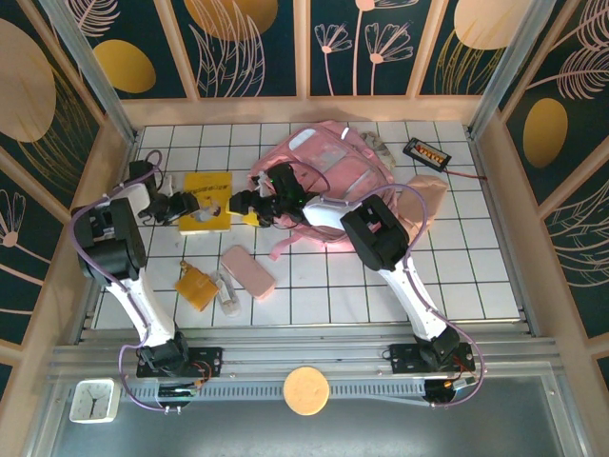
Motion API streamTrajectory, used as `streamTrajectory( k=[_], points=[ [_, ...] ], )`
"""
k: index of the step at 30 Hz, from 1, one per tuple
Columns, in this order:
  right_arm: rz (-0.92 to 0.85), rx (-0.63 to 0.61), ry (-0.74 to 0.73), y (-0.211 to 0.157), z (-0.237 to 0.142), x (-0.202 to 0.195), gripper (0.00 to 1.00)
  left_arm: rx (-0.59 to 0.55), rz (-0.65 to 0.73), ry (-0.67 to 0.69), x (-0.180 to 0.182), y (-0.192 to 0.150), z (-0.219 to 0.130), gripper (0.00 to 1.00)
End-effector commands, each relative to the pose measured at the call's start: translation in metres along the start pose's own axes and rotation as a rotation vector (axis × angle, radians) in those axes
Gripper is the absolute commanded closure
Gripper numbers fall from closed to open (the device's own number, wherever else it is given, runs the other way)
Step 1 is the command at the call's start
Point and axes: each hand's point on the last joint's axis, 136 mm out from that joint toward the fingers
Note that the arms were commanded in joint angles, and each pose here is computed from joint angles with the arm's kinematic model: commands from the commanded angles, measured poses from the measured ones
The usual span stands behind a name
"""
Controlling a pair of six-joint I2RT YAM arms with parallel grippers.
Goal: Pack the student bag
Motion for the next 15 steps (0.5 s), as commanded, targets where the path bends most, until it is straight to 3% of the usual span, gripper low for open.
streamTrajectory(
  k=[1,3,9,12,15],
  points=[
    [0.011,0.018,-0.007,-0.005,0.012,-0.008,0.14,0.086,0.044,0.019,-0.004,-0.019,0.015,0.56],
    [0.013,0.018,-0.009,-0.004,0.013,-0.009,0.14,0.097,0.040,0.038,0.001,-0.021,0.019,0.70],
    [0.020,0.021,-0.019,-0.007,0.013,-0.012,0.14,0.118,0.018,0.002,-0.005,-0.023,0.022,0.93],
    [0.026,0.023,-0.029,-0.010,0.010,-0.016,0.14,0.116,0.000,-0.077,-0.020,-0.023,0.015,1.00],
    [0.027,0.013,-0.030,-0.009,0.003,-0.018,0.14,0.105,-0.021,-0.185,-0.039,-0.022,0.004,1.00]
  ],
)
Point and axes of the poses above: each hand's point on the last joint's axis, 136 mm out from that joint toward the fingers, its own z axis out along the fingers, its own x axis along the line the jaws close on, y = z × x, and after that the axes turned 13 degrees about -z, right-handed
